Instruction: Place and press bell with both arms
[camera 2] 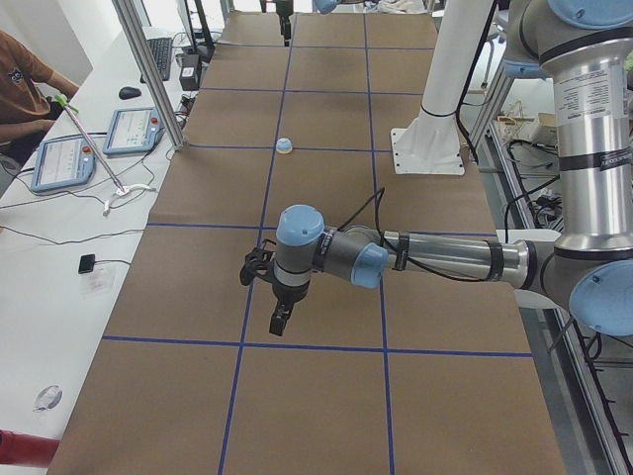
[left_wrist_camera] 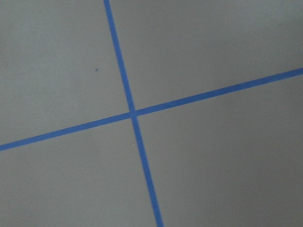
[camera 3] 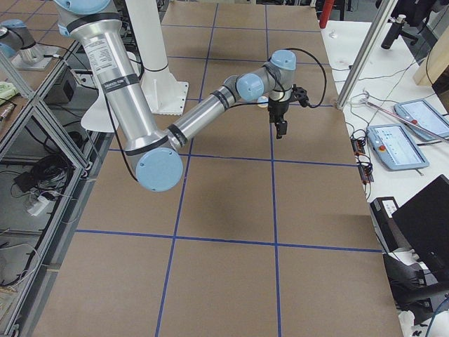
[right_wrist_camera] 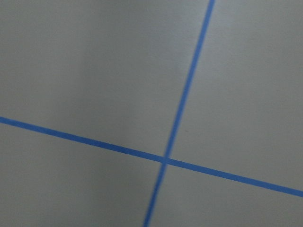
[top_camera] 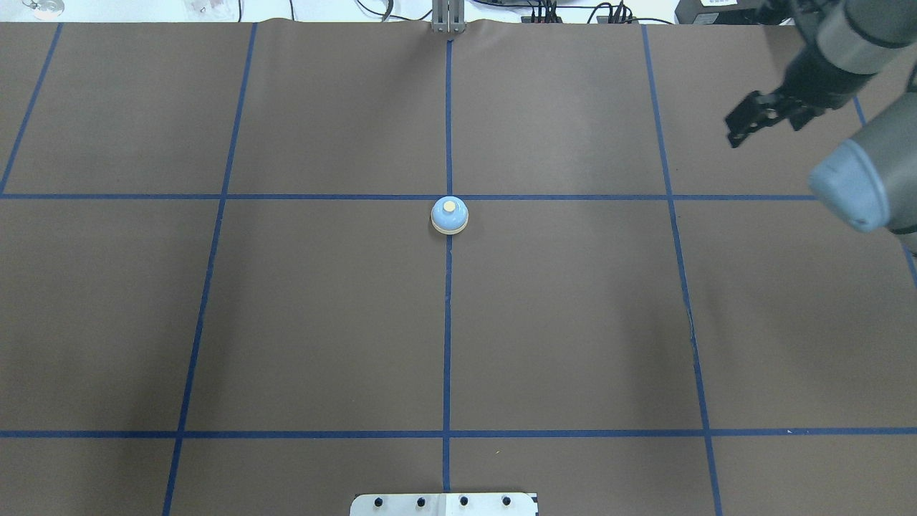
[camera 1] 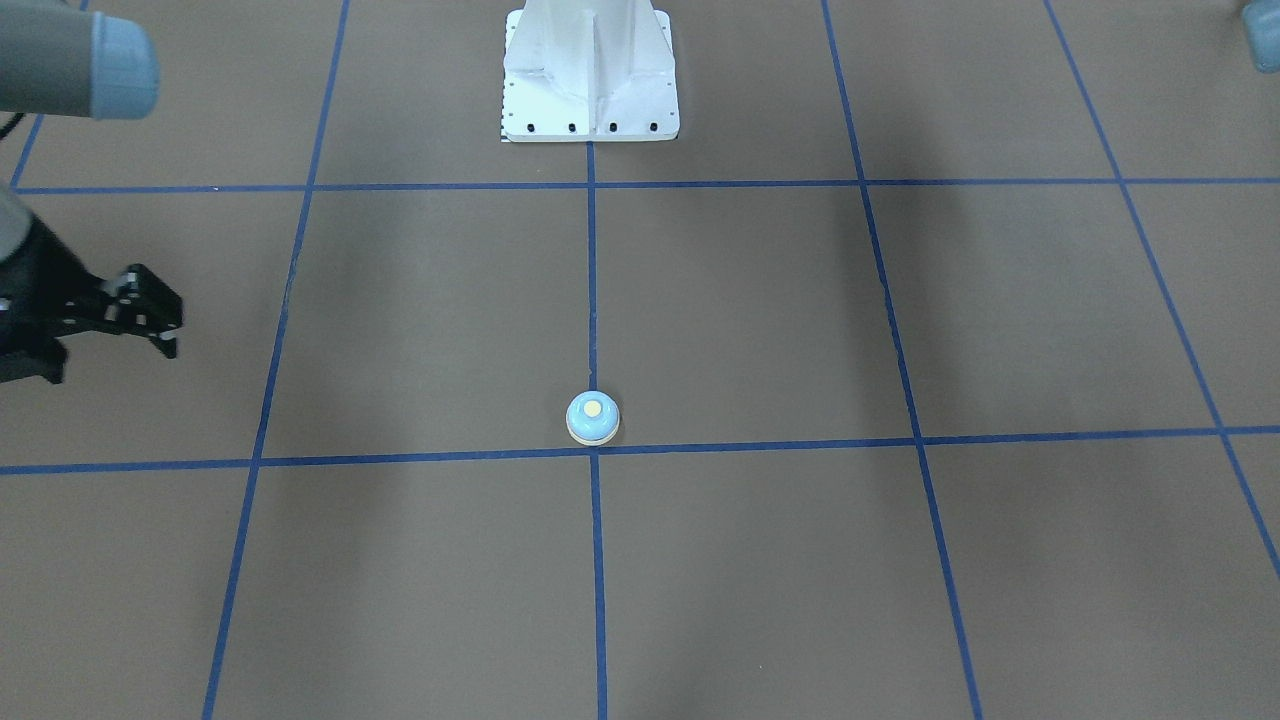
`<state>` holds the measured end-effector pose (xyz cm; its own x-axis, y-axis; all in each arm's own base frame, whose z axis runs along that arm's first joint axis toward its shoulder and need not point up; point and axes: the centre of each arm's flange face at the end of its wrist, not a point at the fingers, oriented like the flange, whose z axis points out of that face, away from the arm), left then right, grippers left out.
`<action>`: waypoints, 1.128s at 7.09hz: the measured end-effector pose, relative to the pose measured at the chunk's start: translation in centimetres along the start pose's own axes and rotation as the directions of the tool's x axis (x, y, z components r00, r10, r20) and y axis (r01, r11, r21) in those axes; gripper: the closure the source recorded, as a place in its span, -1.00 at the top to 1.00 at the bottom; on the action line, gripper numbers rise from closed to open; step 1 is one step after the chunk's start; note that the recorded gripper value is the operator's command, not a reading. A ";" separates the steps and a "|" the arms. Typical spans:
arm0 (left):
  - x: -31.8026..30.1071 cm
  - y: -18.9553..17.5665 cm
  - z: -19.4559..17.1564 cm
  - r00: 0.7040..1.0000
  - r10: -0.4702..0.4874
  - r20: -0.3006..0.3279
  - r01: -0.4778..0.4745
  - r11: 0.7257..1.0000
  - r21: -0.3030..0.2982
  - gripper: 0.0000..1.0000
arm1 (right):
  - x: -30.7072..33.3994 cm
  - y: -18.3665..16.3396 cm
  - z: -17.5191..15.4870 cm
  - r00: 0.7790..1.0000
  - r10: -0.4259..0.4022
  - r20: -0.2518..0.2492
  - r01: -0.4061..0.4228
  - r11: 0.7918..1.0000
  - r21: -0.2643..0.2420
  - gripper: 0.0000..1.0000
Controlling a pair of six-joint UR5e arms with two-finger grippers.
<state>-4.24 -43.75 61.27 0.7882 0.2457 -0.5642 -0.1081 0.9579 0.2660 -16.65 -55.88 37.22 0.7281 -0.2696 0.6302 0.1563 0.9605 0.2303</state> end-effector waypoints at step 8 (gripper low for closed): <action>-3.3 3.0 -0.1 0.996 -0.042 -0.074 0.040 0.999 -0.036 1.00 | 28.2 20.8 2.6 0.994 0.105 0.040 -0.100 0.988 -0.117 1.00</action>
<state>-7.20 -41.68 63.87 0.7448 0.2152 -0.6316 -0.0985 0.9716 0.2150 5.44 -43.69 61.74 0.7135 -0.1694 0.6799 0.1598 0.9841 0.0775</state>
